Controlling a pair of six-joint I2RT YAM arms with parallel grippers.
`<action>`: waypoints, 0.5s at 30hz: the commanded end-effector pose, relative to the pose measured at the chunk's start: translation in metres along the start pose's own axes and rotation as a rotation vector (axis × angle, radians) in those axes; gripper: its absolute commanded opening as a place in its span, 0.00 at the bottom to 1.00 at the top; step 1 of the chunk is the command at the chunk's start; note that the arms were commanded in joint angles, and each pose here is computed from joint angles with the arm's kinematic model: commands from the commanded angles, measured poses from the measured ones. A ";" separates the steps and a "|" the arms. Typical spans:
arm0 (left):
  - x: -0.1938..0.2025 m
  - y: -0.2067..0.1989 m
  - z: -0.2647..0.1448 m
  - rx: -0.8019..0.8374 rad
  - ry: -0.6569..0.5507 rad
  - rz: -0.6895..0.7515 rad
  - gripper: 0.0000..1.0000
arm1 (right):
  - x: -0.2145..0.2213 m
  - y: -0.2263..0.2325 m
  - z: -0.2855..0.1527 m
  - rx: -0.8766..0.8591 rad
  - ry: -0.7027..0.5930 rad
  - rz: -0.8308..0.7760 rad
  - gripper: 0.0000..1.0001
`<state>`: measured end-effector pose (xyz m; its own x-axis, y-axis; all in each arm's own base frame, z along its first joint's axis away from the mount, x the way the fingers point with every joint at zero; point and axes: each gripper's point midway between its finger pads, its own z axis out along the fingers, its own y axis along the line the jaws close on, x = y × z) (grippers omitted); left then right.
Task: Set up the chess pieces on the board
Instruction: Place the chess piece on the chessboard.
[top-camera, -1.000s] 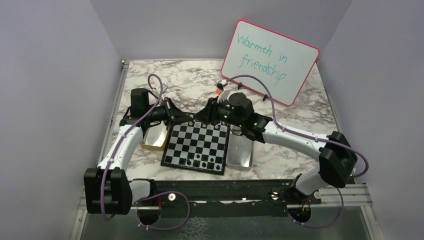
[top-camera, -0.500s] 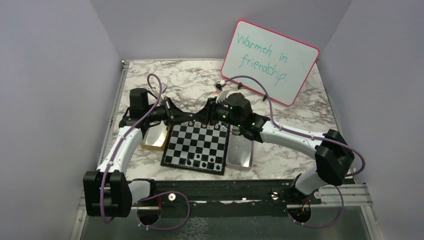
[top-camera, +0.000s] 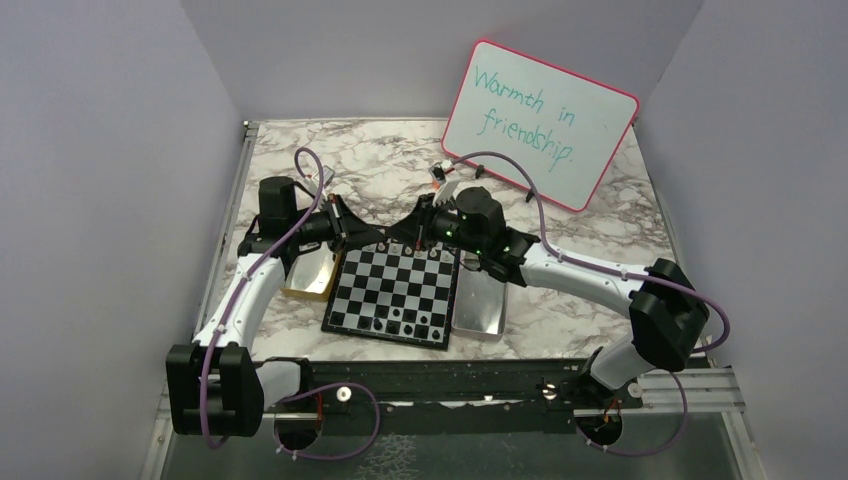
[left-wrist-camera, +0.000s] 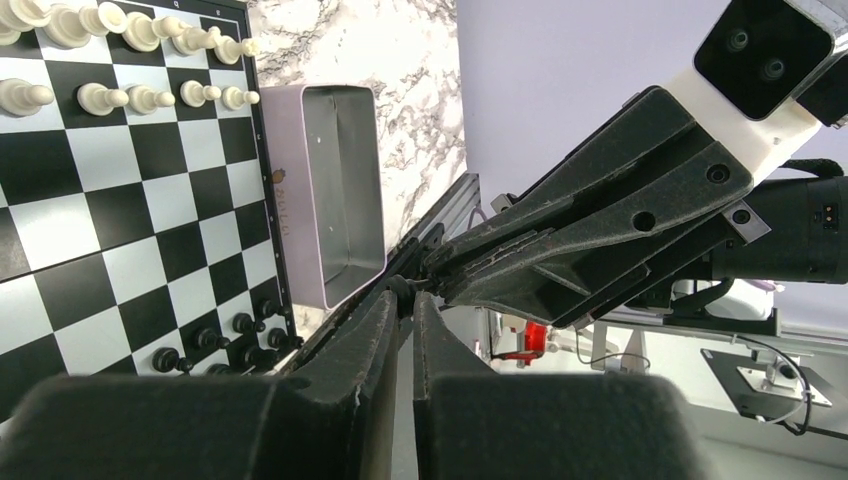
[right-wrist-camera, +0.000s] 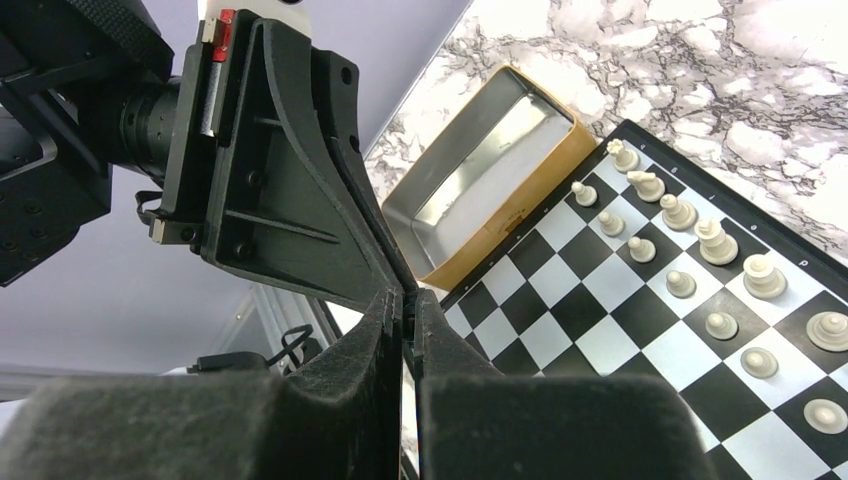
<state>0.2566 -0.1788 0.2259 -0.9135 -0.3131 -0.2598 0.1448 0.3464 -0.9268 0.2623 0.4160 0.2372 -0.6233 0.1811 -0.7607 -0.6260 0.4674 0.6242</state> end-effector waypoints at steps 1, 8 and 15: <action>-0.003 -0.006 -0.001 0.014 -0.020 0.041 0.10 | -0.004 0.009 -0.002 -0.050 -0.023 -0.012 0.04; -0.004 -0.007 -0.001 0.016 -0.024 0.042 0.10 | -0.007 0.007 -0.002 -0.037 -0.040 -0.021 0.03; -0.005 -0.002 0.000 -0.003 -0.039 0.036 0.29 | -0.005 -0.004 0.000 0.013 -0.034 -0.058 0.03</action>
<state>0.2577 -0.1787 0.2261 -0.9117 -0.3178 -0.2605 0.1436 0.3475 -0.9266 0.2631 0.4158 0.2370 -0.6098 0.1875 -0.7701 -0.6360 0.4639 0.6166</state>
